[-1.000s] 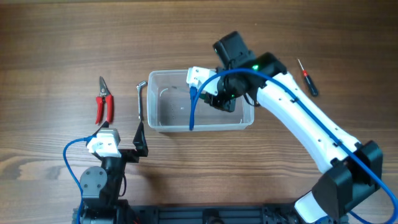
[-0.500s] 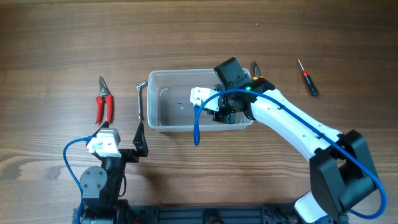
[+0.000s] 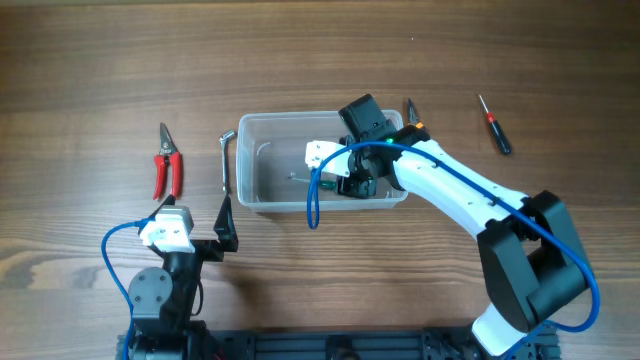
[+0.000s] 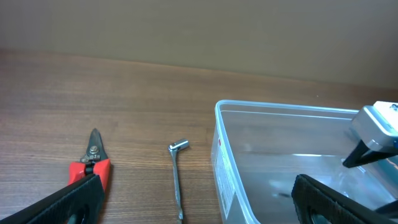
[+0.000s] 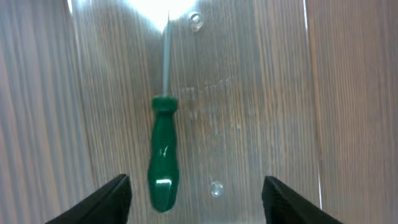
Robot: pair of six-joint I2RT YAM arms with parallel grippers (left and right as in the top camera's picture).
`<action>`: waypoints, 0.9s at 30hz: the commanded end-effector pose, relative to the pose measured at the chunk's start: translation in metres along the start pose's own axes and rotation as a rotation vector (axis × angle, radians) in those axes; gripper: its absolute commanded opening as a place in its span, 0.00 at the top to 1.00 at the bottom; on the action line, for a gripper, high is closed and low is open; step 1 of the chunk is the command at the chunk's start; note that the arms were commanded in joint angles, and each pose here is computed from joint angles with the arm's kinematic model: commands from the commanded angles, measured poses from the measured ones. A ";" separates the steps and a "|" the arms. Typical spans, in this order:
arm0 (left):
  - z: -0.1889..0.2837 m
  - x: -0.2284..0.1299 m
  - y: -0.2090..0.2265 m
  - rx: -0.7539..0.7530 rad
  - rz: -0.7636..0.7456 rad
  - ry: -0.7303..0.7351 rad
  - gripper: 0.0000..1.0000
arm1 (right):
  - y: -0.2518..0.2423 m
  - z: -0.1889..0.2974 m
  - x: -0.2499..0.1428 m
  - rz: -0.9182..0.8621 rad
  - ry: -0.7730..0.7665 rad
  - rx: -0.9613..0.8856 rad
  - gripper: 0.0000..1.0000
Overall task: Pack container
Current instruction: 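Lower the green screwdriver into the container and open the right gripper, then move the right gripper back over the red screwdriver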
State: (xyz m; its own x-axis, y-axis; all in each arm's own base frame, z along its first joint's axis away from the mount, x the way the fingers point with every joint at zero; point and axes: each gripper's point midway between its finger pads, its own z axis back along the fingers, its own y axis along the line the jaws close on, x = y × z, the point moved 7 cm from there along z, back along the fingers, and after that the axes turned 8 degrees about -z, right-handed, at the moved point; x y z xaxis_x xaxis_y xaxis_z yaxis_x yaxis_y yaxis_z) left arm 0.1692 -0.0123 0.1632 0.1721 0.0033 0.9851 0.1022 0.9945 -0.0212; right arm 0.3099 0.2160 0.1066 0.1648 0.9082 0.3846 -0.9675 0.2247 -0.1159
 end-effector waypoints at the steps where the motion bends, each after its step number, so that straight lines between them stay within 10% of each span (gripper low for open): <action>1: 0.000 -0.001 0.000 -0.008 -0.019 -0.004 0.00 | -0.001 -0.006 -0.004 -0.014 0.014 -0.002 0.30; 8: 0.000 -0.001 0.000 -0.008 -0.019 -0.004 0.00 | -0.015 0.005 0.011 -0.196 -0.031 -0.059 0.21; 18: 0.000 -0.001 0.000 -0.008 -0.019 -0.004 0.00 | -0.067 0.123 0.064 -0.507 -0.205 -0.302 0.34; 27: 0.000 -0.001 0.000 -0.008 -0.019 -0.004 0.00 | -0.120 0.181 -0.037 -0.943 0.036 -0.564 0.25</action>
State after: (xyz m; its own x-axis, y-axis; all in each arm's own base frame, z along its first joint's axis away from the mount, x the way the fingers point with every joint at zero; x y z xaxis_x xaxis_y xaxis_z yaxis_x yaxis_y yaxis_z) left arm 0.1692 -0.0123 0.1632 0.1721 0.0033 0.9851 0.1022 0.9945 -0.0212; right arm 0.3739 0.1491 0.2720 0.7048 0.4627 0.5378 -0.4663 0.8734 -0.1403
